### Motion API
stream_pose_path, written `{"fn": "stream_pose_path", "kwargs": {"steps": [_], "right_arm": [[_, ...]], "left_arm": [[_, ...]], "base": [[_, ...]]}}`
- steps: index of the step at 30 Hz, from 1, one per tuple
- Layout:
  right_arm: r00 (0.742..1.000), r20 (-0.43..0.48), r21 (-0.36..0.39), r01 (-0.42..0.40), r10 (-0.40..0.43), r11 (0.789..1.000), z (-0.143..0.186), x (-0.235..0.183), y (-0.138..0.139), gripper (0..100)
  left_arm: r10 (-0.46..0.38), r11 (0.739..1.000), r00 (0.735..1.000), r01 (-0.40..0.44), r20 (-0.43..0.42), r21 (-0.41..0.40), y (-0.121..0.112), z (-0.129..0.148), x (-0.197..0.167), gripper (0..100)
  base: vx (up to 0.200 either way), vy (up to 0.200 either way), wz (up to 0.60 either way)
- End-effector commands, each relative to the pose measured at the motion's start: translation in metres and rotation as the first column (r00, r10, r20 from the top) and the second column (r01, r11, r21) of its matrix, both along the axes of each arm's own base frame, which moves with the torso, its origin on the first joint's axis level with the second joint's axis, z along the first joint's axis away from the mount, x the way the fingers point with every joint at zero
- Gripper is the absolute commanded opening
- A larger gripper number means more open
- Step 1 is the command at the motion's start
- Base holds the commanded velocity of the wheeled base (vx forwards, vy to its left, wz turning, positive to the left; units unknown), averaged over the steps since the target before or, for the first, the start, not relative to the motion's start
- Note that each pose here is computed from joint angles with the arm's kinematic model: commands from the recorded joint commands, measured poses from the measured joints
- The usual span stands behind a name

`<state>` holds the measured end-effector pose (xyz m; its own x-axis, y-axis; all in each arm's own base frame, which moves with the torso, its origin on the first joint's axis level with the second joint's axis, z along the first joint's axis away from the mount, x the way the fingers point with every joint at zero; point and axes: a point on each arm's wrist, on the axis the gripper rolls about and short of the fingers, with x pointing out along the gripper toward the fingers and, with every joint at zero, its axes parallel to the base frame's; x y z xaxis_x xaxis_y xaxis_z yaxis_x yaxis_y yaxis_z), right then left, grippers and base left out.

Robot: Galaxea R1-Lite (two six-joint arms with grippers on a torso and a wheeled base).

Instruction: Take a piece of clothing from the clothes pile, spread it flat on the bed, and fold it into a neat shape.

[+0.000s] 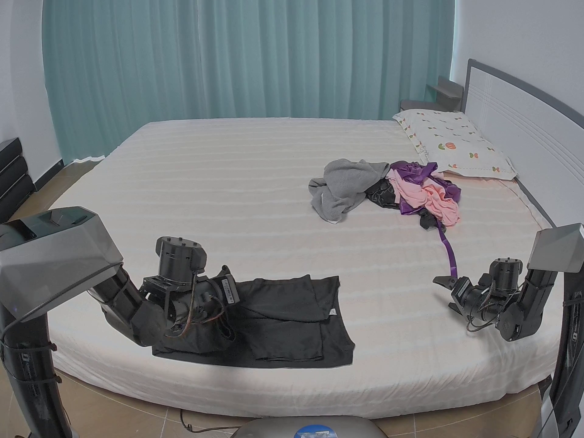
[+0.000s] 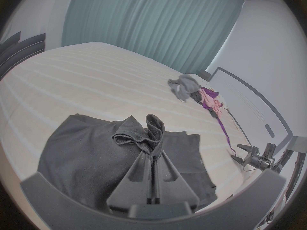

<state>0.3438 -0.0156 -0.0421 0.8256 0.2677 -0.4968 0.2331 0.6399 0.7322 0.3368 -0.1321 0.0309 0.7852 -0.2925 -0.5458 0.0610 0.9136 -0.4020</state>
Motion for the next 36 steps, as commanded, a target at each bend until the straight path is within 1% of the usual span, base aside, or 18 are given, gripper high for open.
{"fn": "stream_pose_path", "kwargs": {"steps": [1, 2, 4, 5, 8, 10, 14, 16, 17, 21, 30, 31, 36], "right_arm": [[1.000, -0.001, -0.001, -0.002, 0.002, 1.000, -0.001, 0.000, 0.000, 100], [1.000, -0.001, -0.001, -0.002, 0.002, 1.000, -0.001, 0.000, 0.000, 100], [1.000, -0.003, -0.001, -0.002, 0.002, 1.000, -0.001, 0.000, 0.000, 100], [1.000, -0.003, -0.001, -0.002, 0.002, 1.000, -0.001, 0.000, 0.000, 100], [1.000, -0.002, -0.002, -0.002, 0.002, 1.000, -0.001, 0.000, 0.000, 100], [1.000, -0.007, -0.002, -0.003, 0.003, 1.000, -0.003, 0.000, 0.001, 100], [1.000, -0.008, -0.004, -0.005, 0.005, 1.000, -0.003, 0.000, 0.001, 100], [1.000, -0.008, -0.004, -0.007, 0.006, 1.000, -0.003, 0.000, 0.002, 100], [1.000, -0.008, -0.004, -0.008, 0.008, 1.000, -0.003, 0.000, 0.003, 100], [1.000, -0.008, -0.004, -0.008, 0.008, 1.000, -0.003, 0.000, 0.003, 100], [1.000, -0.007, -0.011, -0.012, 0.012, 1.000, -0.004, 0.000, 0.003, 100], [1.000, -0.007, -0.013, -0.014, 0.014, 1.000, -0.004, 0.000, 0.003, 100], [1.000, -0.010, -0.018, -0.017, 0.017, 1.000, -0.005, -0.001, 0.003, 100]], "left_arm": [[-0.057, 0.998, 0.998, 0.057, 0.028, -0.010, -0.027, 0.010, 0.003, 0], [-0.058, 0.998, 0.998, 0.059, 0.027, -0.009, -0.028, 0.010, 0.003, 0], [-0.065, 0.998, 0.997, 0.066, 0.039, -0.005, -0.043, 0.010, 0.005, 0], [-0.063, 0.998, 0.997, 0.063, 0.040, -0.002, -0.044, 0.009, 0.006, 0], [-0.022, 0.999, 0.999, 0.020, 0.045, 0.035, -0.055, 0.004, 0.012, 0], [-0.017, 0.999, 0.999, 0.016, 0.036, 0.036, -0.060, -0.002, 0.012, 0], [-0.020, 1.000, 0.999, 0.020, 0.030, 0.008, -0.072, -0.004, 0.011, 0], [-0.020, 1.000, 0.999, 0.020, 0.032, 0.004, -0.073, -0.005, 0.012, 0], [-0.029, 1.000, 0.999, 0.029, 0.024, 0.000, -0.079, -0.009, 0.010, 0], [-0.042, 0.999, 0.999, 0.042, 0.007, -0.023, -0.089, -0.012, 0.004, 0], [-0.079, 0.996, 0.997, 0.079, 0.013, -0.032, -0.106, -0.008, 0.001, 0], [-0.084, 0.996, 0.996, 0.084, 0.006, -0.030, -0.107, -0.007, 0.001, 100], [-0.084, 0.995, 0.996, 0.084, -0.007, -0.056, -0.112, -0.005, -0.003, 100]], "base": [[0.000, -0.200, 0.00], [0.000, -0.200, 0.00], [0.000, 0.000, 0.00], [0.000, 0.000, 0.00], [0.000, 0.000, 0.00], [0.000, 0.000, 0.00], [0.000, 0.000, 0.00], [0.000, 0.000, 0.00], [0.000, 0.000, 0.00], [0.000, 0.000, 0.00], [0.000, 0.000, 0.00], [0.000, 0.000, 0.00], [0.000, 0.000, 0.00]]}}
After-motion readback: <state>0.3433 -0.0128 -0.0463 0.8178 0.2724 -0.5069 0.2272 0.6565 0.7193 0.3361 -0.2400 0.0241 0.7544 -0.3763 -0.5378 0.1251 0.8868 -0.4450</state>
